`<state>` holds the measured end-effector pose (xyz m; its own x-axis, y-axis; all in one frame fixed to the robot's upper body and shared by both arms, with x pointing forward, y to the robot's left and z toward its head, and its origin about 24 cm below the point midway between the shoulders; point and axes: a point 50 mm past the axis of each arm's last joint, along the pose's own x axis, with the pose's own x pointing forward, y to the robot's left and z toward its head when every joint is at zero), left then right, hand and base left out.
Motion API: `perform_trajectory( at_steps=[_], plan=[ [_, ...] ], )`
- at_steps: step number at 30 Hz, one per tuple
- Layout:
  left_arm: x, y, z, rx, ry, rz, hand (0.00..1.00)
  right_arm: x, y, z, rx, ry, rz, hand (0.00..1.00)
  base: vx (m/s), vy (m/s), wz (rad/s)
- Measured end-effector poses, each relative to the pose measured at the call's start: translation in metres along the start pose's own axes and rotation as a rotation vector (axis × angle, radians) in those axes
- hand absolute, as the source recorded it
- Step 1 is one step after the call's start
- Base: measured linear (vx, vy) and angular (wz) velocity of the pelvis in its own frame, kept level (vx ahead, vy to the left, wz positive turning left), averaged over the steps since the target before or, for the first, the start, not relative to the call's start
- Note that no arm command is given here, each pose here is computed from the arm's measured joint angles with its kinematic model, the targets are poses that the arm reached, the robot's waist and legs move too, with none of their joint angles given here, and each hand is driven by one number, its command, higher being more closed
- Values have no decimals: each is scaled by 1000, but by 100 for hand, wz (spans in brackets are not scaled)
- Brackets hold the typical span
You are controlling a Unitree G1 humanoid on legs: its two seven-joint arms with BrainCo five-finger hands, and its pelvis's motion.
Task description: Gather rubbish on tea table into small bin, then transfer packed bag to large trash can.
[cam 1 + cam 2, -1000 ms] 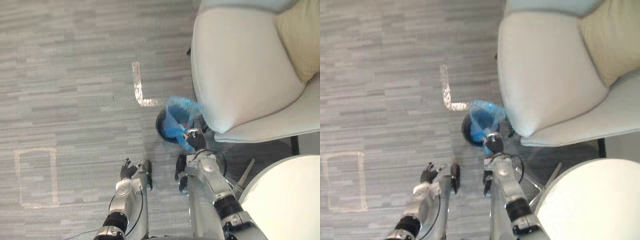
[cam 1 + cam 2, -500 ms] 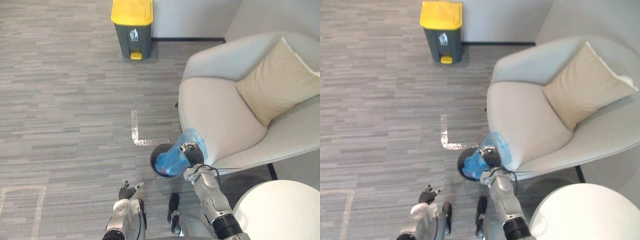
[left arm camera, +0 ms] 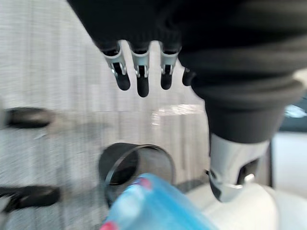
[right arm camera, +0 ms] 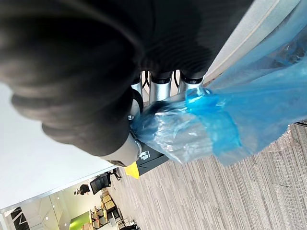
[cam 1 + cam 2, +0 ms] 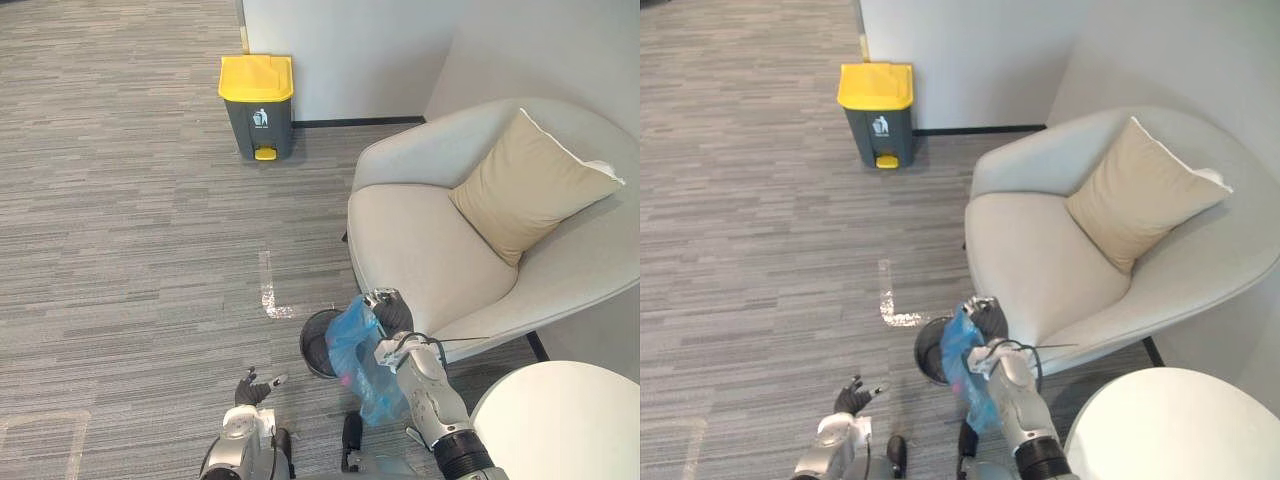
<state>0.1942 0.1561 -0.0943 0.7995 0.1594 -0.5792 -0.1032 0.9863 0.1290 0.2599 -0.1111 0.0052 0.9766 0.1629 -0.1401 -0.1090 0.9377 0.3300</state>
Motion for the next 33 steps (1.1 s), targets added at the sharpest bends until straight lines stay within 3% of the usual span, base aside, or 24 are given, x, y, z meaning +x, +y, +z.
perform_trajectory(
  at_steps=[6, 24, 33],
  plan=[
    [-10, -4, 45, 94, -242, -31, 0, 1, 6, 29, 40, -111, 61, 100, -33, 34, -8],
    [-27, -34, 66, 313, -418, -132, 0, 14, 51, 66, 95, -216, 266, 100, -16, 9, -5],
    [-21, -29, 90, 465, -527, -87, 0, 21, 83, 87, 137, -249, 424, 100, -15, -12, -8]
  ],
)
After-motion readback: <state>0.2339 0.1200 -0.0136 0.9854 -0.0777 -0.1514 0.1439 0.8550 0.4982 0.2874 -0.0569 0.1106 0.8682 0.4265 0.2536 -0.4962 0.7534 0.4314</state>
